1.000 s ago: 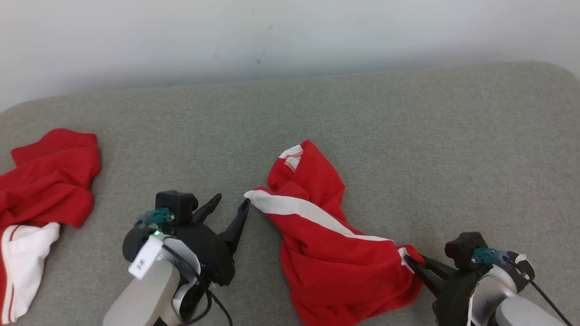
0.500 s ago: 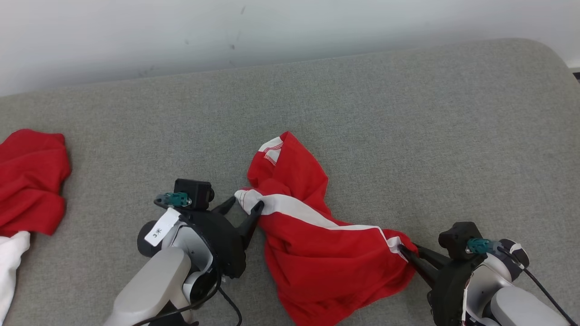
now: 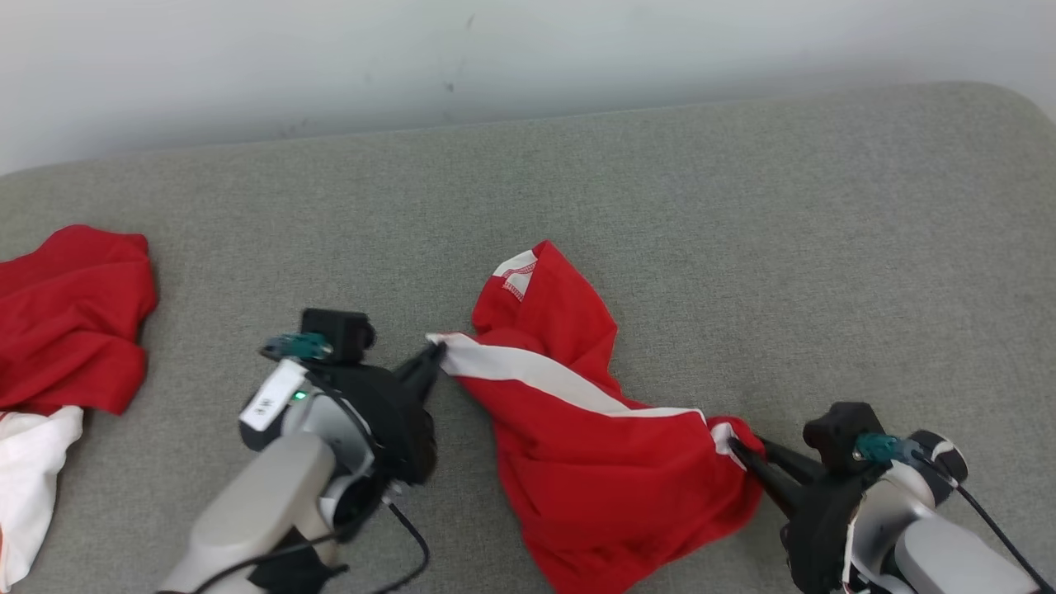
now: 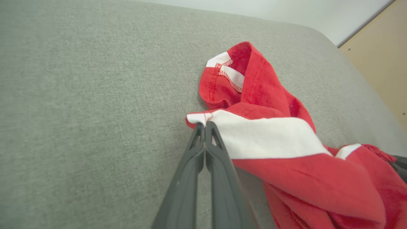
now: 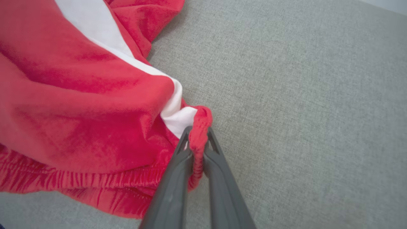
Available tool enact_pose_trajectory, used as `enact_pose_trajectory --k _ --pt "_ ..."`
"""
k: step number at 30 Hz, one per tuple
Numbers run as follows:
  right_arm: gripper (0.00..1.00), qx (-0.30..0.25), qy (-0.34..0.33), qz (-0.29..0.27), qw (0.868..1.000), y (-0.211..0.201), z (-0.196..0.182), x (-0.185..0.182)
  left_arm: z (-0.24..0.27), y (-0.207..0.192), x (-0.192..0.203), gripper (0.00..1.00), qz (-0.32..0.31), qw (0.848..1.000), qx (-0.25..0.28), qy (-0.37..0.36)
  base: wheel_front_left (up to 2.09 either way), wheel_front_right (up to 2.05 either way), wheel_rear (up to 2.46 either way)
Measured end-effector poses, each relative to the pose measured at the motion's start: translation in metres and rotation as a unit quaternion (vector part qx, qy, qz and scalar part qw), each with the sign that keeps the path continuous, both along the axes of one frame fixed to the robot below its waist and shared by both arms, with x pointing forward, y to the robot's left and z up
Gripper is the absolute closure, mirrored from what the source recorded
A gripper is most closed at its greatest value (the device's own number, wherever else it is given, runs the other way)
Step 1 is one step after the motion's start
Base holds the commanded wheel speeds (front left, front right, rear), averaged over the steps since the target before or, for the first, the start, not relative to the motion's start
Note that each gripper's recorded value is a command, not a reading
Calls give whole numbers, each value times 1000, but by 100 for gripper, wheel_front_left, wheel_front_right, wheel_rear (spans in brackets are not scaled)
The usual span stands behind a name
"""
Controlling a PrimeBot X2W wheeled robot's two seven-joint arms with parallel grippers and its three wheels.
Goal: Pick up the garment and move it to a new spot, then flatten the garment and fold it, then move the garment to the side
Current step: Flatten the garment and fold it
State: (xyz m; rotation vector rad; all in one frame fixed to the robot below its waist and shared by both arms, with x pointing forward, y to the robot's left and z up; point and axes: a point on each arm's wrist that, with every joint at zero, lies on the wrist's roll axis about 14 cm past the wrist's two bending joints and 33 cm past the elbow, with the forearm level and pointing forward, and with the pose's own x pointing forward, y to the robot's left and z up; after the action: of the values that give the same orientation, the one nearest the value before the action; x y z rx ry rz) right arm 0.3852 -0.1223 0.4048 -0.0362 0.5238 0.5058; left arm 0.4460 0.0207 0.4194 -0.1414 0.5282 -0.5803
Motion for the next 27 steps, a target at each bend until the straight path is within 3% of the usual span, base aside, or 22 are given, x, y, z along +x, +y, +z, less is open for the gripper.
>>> enact_pose_trajectory --k 4,8,14,17,21,27 --pt "100 -5 -49 19 999 9 23 23 14 29 19 100 44 999 -12 -28 0 0 0" --pt "100 -16 -149 44 988 23 83 68 44 60 44 100 82 993 -13 -82 0 0 0" --pt "100 -34 -308 67 949 39 189 123 117 84 78 100 122 972 -44 -195 0 0 0" --pt "100 -33 -357 74 931 46 223 133 138 92 80 100 135 961 -58 -233 0 0 0" --pt "100 -30 -344 90 934 57 206 127 127 92 63 100 130 964 -54 -227 0 0 0" --pt "100 10 -252 119 960 74 126 77 40 91 -2 100 138 981 -42 -128 0 0 0"
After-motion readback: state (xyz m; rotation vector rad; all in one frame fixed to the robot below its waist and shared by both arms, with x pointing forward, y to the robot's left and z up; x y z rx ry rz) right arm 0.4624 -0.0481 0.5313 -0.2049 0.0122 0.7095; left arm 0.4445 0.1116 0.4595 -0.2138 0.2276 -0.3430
